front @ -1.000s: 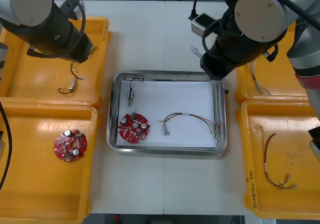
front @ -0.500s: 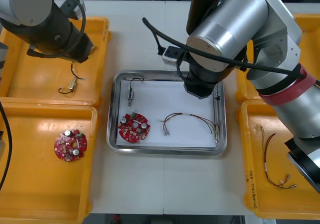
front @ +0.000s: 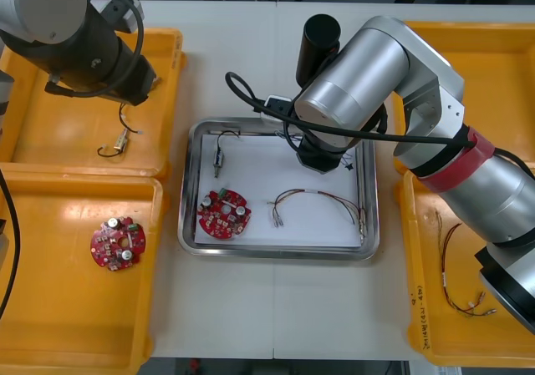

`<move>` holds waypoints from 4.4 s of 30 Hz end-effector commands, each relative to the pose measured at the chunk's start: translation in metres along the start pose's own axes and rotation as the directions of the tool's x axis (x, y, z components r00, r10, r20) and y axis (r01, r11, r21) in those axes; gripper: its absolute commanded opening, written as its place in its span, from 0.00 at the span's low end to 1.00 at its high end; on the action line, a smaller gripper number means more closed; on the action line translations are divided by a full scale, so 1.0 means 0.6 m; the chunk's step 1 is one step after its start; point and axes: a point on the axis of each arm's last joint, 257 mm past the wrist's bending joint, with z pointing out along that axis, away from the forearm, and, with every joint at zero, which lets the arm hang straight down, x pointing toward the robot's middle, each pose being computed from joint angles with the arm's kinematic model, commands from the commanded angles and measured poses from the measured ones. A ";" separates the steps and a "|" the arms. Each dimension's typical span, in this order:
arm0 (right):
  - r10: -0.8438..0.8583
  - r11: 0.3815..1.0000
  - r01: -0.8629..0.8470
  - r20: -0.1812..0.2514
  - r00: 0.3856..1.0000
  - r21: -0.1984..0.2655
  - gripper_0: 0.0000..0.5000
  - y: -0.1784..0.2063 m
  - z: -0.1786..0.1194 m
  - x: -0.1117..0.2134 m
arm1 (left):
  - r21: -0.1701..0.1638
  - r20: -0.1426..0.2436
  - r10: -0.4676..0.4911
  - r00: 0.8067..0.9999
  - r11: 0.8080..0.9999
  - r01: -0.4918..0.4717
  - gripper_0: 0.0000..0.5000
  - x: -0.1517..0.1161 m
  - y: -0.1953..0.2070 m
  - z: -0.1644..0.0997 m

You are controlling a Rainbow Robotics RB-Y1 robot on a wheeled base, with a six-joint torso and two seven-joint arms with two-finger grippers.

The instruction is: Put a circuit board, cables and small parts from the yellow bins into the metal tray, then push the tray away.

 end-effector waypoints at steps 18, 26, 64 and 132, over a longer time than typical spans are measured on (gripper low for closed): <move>-0.026 0.997 0.024 -0.032 0.999 -0.069 0.61 0.032 0.073 0.023 | 0.022 0.025 -0.061 0.998 0.998 0.060 0.00 -0.007 -0.014 -0.014; 0.008 0.995 -0.009 -0.016 1.000 -0.095 1.00 0.027 0.058 0.024 | 0.024 0.024 -0.063 0.998 0.998 0.063 0.00 -0.007 -0.015 -0.014; 0.238 0.971 -0.233 0.132 0.962 -0.053 1.00 -0.098 -0.194 0.062 | 0.087 0.041 -0.114 0.993 0.990 0.110 0.00 -0.015 -0.068 -0.017; 0.963 0.263 -0.964 0.047 0.264 0.026 1.00 -0.074 -0.218 0.558 | 0.132 -0.021 -0.057 0.998 0.989 0.059 0.26 0.068 -0.310 0.195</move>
